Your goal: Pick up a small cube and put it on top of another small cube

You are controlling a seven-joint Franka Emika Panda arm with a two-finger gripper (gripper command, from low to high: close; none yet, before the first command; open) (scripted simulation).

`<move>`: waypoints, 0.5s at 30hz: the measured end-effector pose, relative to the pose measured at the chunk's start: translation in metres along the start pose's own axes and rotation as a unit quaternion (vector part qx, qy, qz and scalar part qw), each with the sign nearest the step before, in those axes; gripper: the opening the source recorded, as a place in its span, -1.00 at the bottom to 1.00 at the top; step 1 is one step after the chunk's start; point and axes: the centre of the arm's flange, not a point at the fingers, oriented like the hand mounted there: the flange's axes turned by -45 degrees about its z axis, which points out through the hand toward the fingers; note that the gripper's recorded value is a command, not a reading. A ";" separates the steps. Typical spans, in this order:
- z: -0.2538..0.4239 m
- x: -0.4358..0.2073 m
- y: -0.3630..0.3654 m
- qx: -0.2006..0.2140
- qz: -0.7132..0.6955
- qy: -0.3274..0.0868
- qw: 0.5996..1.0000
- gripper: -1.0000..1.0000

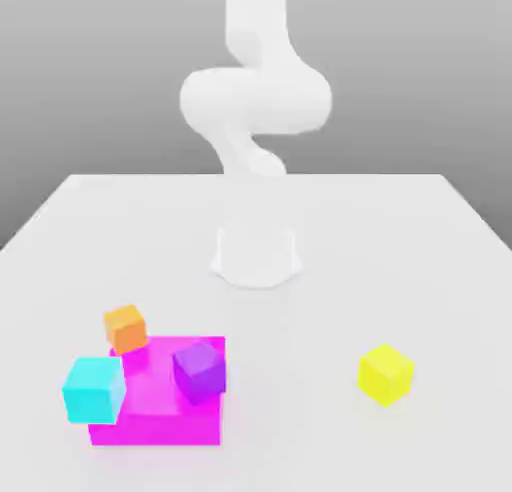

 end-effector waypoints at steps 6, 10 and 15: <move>0.145 -0.058 -0.064 0.024 -0.084 -0.108 0.990 0.00; 0.220 -0.122 -0.103 0.045 -0.139 -0.175 0.974 0.00; 0.283 -0.220 -0.144 0.075 -0.205 -0.255 0.942 0.00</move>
